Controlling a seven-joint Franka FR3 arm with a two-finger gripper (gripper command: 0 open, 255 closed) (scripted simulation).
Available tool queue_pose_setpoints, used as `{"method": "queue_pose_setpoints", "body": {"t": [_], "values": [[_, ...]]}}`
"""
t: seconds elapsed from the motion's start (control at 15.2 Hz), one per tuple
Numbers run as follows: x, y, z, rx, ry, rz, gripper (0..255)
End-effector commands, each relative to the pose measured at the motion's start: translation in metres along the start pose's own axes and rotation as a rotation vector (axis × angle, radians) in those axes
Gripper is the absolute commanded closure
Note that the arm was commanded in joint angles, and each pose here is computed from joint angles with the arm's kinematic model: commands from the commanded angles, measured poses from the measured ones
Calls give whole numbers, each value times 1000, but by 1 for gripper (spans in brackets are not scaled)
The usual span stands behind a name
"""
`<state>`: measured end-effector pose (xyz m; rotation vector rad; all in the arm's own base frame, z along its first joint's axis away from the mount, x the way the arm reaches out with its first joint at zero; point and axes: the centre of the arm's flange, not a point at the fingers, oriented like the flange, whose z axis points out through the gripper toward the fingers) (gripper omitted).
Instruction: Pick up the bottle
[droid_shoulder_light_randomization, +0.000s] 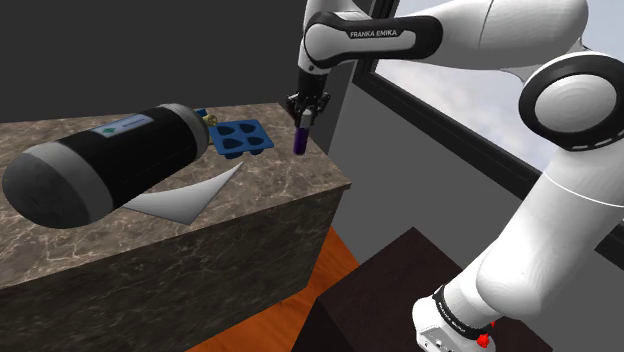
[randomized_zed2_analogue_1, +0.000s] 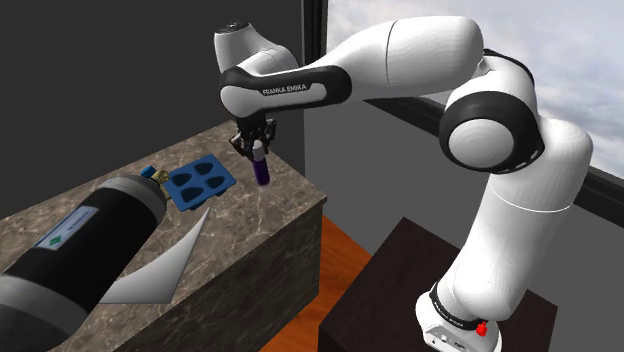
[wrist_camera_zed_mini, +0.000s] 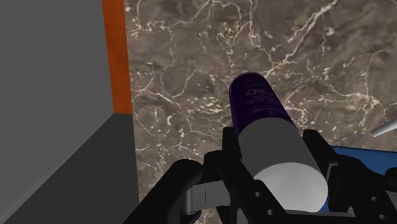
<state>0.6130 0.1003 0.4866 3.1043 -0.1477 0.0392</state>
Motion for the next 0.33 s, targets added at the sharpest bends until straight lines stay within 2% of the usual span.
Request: {"method": "queue_pose_setpoints", "body": {"t": [0.0,0.26], "values": [[1,1,-11,0,0,0,255],[1,2,-22,0,0,0,255]]}}
